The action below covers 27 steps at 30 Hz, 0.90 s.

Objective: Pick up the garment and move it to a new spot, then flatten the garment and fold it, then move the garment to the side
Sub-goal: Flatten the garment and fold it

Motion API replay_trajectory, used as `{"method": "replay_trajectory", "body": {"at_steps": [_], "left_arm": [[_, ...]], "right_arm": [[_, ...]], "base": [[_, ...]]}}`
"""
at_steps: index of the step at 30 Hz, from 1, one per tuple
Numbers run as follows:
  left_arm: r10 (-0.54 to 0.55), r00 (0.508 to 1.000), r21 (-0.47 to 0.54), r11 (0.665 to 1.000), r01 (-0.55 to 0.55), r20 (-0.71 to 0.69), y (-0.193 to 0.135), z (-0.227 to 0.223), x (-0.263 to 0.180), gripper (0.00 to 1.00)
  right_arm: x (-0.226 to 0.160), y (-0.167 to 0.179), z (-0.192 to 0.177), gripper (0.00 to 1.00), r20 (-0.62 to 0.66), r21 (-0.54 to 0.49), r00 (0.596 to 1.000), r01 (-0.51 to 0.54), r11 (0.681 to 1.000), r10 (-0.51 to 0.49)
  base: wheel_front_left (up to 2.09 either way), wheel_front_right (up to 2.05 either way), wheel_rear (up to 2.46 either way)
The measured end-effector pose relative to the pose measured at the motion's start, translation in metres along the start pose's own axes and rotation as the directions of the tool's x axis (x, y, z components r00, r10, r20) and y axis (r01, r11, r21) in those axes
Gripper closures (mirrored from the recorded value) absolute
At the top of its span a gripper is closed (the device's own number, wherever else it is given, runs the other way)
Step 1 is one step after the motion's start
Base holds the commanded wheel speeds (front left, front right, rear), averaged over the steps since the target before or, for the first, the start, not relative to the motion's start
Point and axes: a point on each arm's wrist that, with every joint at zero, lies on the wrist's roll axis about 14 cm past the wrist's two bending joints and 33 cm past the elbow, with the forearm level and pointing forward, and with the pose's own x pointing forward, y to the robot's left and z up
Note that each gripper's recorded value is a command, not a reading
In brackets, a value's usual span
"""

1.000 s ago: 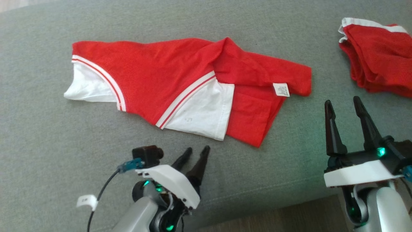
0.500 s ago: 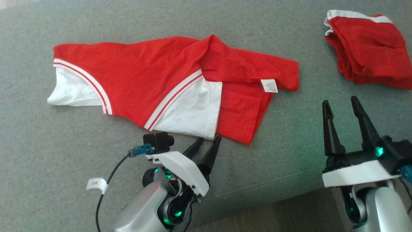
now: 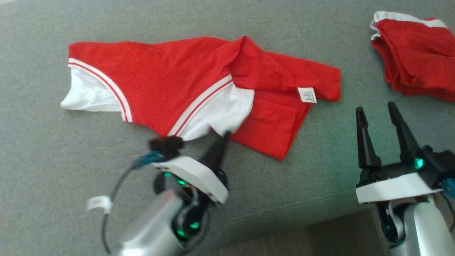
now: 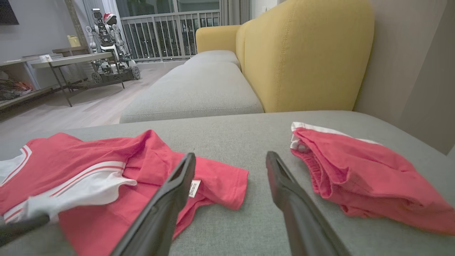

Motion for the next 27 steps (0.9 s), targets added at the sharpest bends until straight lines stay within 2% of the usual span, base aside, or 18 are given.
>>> {"method": "replay_trajectory", "body": {"at_steps": [4, 10, 17, 27], "left_arm": [[0.072, 0.981, 0.053, 0.995, -0.083, 0.182, 0.026, 0.058, -0.016, 1.0], [0.177, 0.906, 0.068, 0.973, -0.219, 0.384, 0.059, 0.124, -0.056, 1.0], [0.247, 0.836, 0.074, 0.944, -0.322, 0.489, 0.082, 0.159, -0.08, 1.0], [0.289, 0.79, 0.069, 0.921, -0.384, 0.541, 0.101, 0.176, -0.091, 1.0]], "right_arm": [[-0.004, 0.002, -0.024, 0.0, -0.07, 0.071, 0.998, 0.012, 0.997, -0.007], [-0.007, 0.013, -0.056, 0.0, -0.167, 0.133, 0.986, 0.006, 0.991, 0.016], [0.014, 0.019, -0.08, 0.0, -0.231, 0.19, 0.973, 0.025, 0.981, 0.02], [0.022, 0.023, -0.11, 0.0, -0.326, 0.194, 0.945, 0.04, 0.98, 0.026]], "base": [[0.0, 0.0, 0.0], [0.0, 0.0, 0.0], [0.0, 0.0, 0.0], [0.0, 0.0, 0.0]]}}
